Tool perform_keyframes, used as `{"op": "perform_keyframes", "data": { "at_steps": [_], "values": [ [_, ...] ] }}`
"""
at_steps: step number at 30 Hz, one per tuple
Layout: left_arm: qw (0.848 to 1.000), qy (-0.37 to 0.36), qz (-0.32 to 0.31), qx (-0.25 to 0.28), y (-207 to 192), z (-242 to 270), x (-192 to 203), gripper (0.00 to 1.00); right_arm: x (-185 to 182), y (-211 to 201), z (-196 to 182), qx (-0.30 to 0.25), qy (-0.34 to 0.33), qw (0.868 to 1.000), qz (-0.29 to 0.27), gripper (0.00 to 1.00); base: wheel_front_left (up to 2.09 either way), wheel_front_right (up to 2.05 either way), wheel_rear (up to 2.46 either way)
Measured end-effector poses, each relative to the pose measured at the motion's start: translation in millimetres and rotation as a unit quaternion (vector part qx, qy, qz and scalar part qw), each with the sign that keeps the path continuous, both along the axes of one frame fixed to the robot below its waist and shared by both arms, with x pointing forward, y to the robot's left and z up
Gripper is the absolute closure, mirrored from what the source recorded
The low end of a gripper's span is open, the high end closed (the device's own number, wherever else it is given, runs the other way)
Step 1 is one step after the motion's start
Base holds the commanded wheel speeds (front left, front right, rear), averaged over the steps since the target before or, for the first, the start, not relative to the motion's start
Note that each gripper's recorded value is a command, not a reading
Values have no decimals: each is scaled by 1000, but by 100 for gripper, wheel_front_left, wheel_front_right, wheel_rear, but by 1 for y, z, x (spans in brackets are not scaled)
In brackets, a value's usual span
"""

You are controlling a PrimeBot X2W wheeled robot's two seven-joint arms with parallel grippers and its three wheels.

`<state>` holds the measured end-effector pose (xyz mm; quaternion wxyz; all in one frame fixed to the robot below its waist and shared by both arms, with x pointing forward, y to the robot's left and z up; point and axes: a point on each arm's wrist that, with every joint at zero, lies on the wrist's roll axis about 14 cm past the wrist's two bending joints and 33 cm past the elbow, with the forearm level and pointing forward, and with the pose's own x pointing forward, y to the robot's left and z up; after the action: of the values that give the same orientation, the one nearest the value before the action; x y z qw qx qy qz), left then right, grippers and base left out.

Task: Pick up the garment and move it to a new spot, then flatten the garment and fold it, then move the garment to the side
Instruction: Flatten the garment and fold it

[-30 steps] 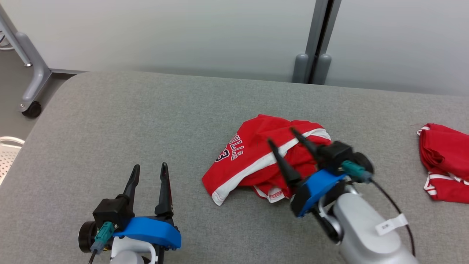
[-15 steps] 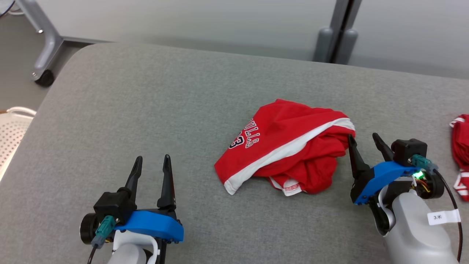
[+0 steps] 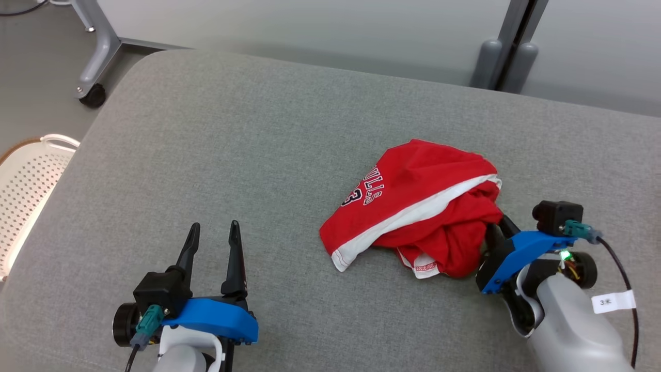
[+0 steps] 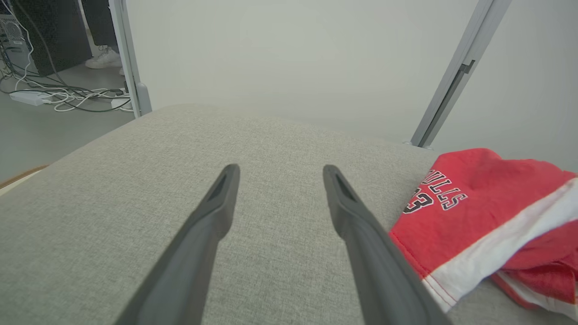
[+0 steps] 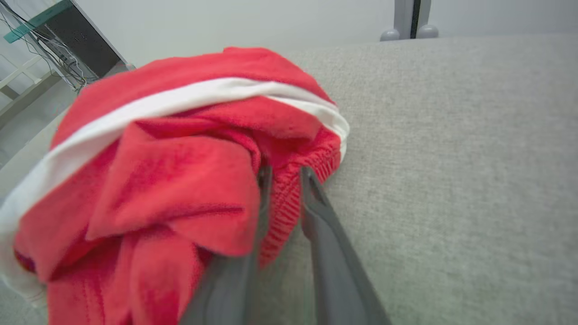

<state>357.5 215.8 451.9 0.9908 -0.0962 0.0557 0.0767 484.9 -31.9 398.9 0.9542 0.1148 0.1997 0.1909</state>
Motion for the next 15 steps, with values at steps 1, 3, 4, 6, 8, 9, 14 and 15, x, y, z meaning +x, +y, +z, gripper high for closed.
{"op": "perform_keyframes", "data": {
  "at_steps": [1, 3, 4, 6, 8, 9, 14, 15],
  "values": [
    [1000, -1, -2, 1, -1, 1, 1, 0, 3, -3, 5, -1, -12, 1000, -3, 100, 0, 0, 0],
    [1000, -3, -7, 1, -4, 2, 2, 0, 10, -10, 18, -5, -39, 999, -7, 100, 0, 0, 0],
    [1000, -4, -10, 0, -6, 2, 2, 0, 14, -12, 26, -3, -53, 999, -10, 100, 0, 0, 0],
    [1000, -6, -16, -1, -10, 3, 3, 0, 19, -14, 41, 2, -78, 997, -14, 100, 0, 0, 0],
    [1000, -7, -20, -1, -12, 4, 3, 0, 21, -16, 48, 1, -90, 996, -16, 100, 0, 0, 0],
    [1000, -10, -28, -2, -17, 5, 5, 0, 25, -22, 63, 0, -114, 993, -22, 100, 0, 0, 0],
    [999, -11, -47, -5, -29, 5, 5, 0, 23, -36, 81, -4, -143, 989, -32, 100, 0, 0, 0],
    [999, -12, -50, -5, -31, 5, 6, 0, 20, -41, 80, -8, -142, 989, -35, 100, 0, 0, 0]
  ]
}}
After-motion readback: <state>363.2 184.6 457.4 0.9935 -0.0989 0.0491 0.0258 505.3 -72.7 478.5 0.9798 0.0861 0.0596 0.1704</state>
